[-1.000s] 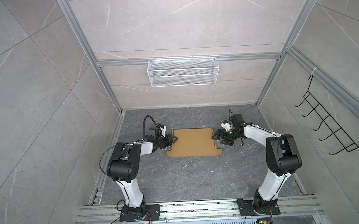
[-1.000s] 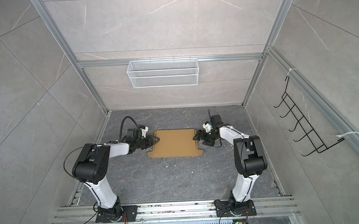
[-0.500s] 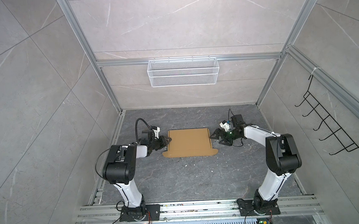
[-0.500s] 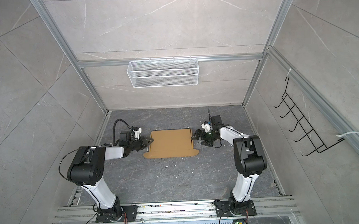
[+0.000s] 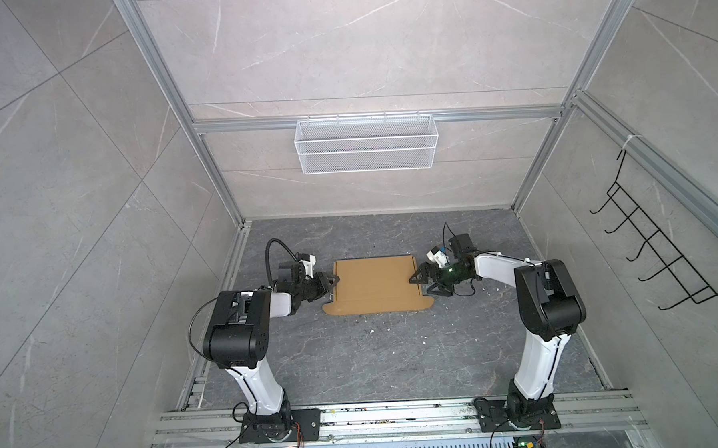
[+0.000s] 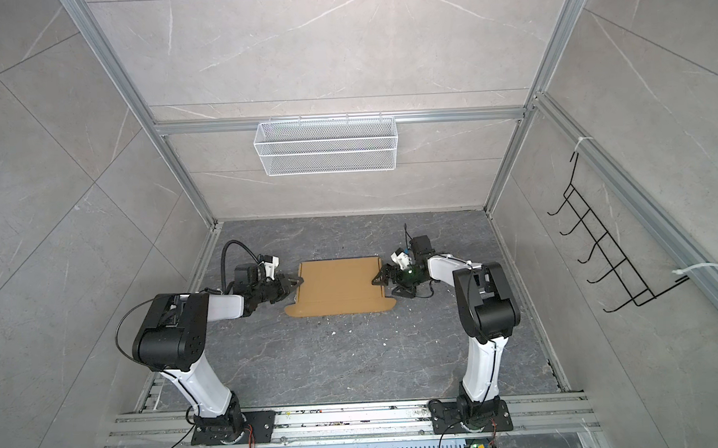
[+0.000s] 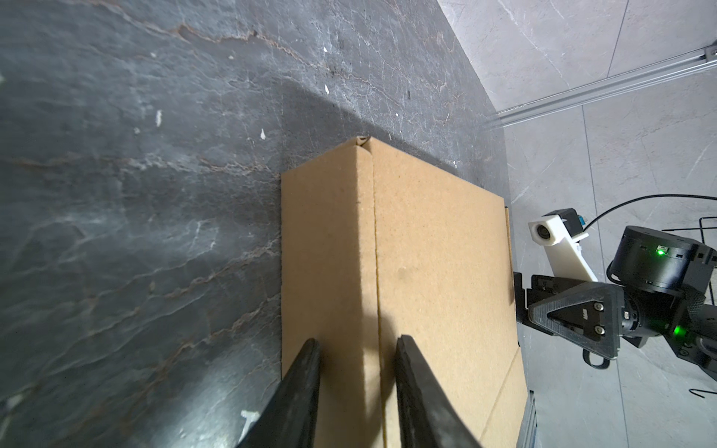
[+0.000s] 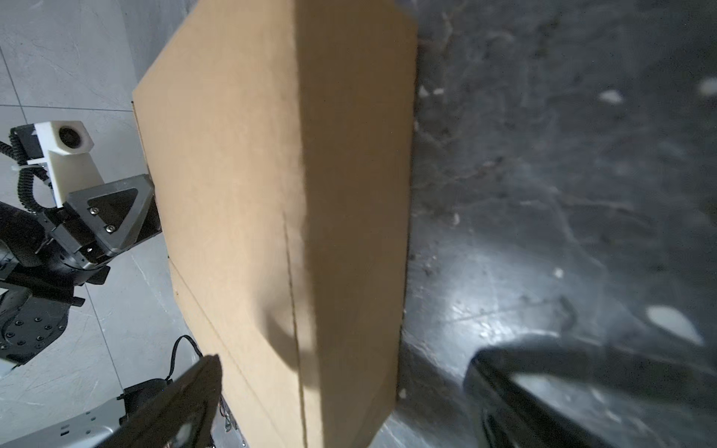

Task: Fold the paper box

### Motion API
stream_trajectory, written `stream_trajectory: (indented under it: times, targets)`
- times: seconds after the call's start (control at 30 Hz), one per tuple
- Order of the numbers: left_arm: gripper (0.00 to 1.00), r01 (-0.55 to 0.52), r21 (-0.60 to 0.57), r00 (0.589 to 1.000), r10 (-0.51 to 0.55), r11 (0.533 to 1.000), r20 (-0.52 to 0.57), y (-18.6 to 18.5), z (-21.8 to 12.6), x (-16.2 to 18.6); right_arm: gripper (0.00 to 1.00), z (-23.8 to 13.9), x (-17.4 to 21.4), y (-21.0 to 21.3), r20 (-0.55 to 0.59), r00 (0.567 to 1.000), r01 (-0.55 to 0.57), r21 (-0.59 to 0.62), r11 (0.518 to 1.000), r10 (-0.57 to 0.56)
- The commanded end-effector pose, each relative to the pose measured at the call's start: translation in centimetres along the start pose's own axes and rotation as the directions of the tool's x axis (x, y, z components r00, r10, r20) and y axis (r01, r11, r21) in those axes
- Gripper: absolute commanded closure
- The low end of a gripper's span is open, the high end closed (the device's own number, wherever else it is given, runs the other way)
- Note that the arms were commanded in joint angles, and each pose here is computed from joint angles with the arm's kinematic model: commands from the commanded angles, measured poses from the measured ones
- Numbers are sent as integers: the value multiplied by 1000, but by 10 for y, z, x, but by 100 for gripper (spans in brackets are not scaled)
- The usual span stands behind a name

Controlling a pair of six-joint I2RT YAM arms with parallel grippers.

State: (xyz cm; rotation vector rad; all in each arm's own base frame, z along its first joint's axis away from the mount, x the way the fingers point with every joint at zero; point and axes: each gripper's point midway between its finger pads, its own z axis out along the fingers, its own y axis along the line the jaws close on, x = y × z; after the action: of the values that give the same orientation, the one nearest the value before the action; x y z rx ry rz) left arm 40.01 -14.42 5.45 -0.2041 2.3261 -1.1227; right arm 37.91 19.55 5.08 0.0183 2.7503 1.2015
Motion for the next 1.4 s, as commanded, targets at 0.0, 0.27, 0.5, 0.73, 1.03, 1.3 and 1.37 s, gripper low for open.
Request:
stream_trajectory:
  times: [0.0,0.27,0.5,0.73,1.03,1.3,1.37]
  targets:
    - [66,110,-143,992,-118,984,-48,40,-8,29,1,8,-5,3,-7,1000,3,-26,1000,-4]
    - [67,132,-132,989,-139,982,-49,40,-12,26,2,19,-2,3,-33,999,-1,-48,999,0]
    - [69,175,-157,982,-184,972,-48,51,-16,34,3,27,0,2,-50,999,-8,-51,999,6]
    - [71,190,-173,980,-197,966,-21,56,-23,33,4,33,5,3,-72,997,-8,-55,998,4]
    - [72,205,-187,977,-213,961,-26,63,-23,40,6,51,13,5,-112,994,-2,-70,998,-6]
    - [72,207,-165,976,-215,964,-32,57,-22,35,11,42,16,41,-109,990,75,-171,982,-95]
    - [70,226,-126,971,-234,966,-45,51,-17,35,11,33,19,51,-84,990,96,-190,977,-113]
